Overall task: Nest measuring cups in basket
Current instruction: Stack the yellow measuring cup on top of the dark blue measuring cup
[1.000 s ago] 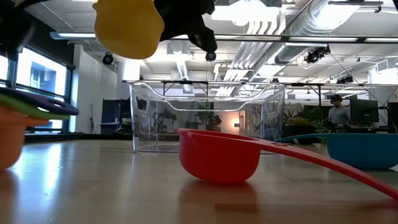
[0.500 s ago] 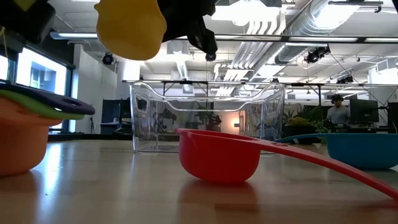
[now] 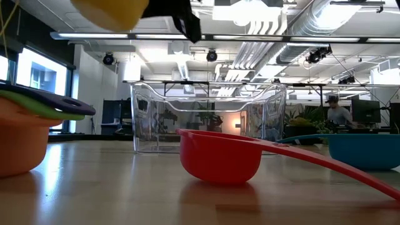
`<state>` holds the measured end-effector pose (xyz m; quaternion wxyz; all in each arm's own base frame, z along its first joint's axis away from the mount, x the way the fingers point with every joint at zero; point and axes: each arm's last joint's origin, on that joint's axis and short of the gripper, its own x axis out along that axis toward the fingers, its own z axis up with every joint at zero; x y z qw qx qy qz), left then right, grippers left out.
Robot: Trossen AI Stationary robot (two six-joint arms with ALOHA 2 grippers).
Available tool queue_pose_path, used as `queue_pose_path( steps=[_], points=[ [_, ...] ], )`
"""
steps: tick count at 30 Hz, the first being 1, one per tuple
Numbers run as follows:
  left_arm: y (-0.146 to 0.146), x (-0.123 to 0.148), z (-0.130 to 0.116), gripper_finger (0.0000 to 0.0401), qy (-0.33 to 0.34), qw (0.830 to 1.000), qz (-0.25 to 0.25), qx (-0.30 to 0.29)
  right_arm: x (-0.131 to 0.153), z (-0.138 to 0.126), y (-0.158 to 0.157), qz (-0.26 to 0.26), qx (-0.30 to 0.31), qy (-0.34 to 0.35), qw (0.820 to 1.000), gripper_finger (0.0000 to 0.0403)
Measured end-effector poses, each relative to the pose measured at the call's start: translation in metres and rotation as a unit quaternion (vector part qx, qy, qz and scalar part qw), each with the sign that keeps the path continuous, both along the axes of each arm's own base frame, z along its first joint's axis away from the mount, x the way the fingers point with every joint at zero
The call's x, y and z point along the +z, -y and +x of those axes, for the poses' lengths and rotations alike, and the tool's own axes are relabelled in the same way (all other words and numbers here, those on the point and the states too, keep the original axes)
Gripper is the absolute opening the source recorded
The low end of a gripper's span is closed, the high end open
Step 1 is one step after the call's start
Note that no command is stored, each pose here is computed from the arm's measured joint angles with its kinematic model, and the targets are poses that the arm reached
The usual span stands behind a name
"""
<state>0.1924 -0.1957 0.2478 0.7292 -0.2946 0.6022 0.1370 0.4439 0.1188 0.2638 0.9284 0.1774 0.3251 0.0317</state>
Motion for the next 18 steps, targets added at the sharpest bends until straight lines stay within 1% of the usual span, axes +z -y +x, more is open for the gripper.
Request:
queue_pose_path(
  steps=[3,7,13,18],
  points=[
    [-0.006,0.012,-0.005,0.0122,0.021,1.000,-0.013,-0.001,0.006,0.002,-0.001,-0.001,0.026,0.019,1.000,0.0002],
    [-0.015,0.028,-0.013,0.0122,0.054,0.998,-0.019,-0.014,0.016,0.005,0.001,-0.024,0.043,0.041,0.998,0.0002],
    [-0.033,0.050,-0.029,0.0122,0.076,0.997,-0.028,-0.012,0.035,0.008,0.002,-0.075,0.079,0.082,0.991,0.0002],
    [-0.048,0.062,-0.042,0.0122,0.092,0.995,-0.028,-0.005,0.047,0.010,0.002,-0.130,0.118,0.115,0.978,0.0002]
  ],
)
